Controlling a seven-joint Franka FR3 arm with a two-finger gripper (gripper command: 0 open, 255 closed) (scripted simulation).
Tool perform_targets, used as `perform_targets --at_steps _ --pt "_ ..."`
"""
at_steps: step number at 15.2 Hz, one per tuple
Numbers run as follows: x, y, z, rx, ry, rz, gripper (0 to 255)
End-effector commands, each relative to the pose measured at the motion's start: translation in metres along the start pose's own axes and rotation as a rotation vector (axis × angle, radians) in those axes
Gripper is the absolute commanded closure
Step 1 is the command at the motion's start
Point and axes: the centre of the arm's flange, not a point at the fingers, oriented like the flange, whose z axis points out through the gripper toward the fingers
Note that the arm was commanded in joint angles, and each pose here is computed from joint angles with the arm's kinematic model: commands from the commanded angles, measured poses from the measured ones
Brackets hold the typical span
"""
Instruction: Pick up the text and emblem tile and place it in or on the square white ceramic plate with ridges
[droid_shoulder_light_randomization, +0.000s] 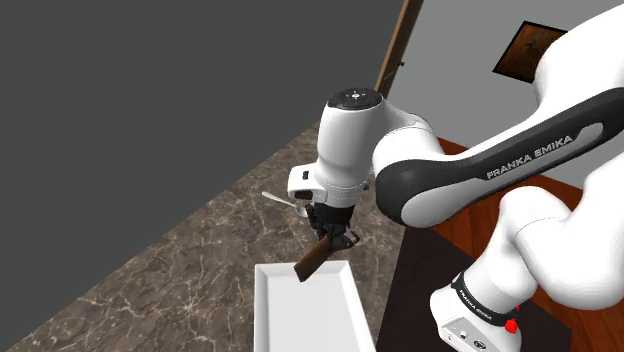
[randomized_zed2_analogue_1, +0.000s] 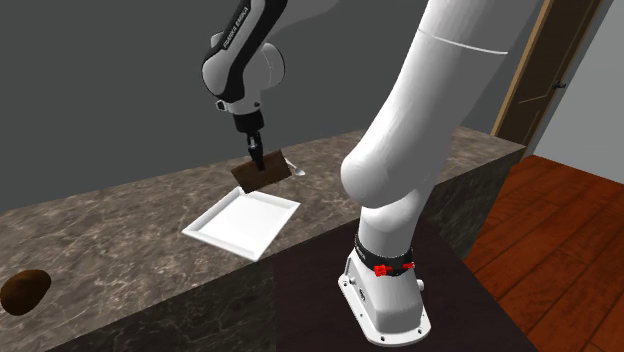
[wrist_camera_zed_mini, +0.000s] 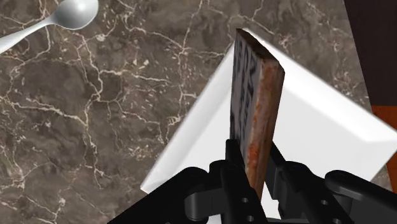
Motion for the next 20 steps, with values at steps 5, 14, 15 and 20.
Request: perform_targets --at_steps 5,14,15,20 --pt "0.054 -0.057 -0.003 0.0 0.0 0.002 255" --pt "0.06 -0.055 0.044 0.0 0.0 0.002 255" --pt "0.06 -0.055 0.049 0.0 0.0 0.002 255" --pt "0.063 -0.054 0.075 0.0 0.0 0.002 255"
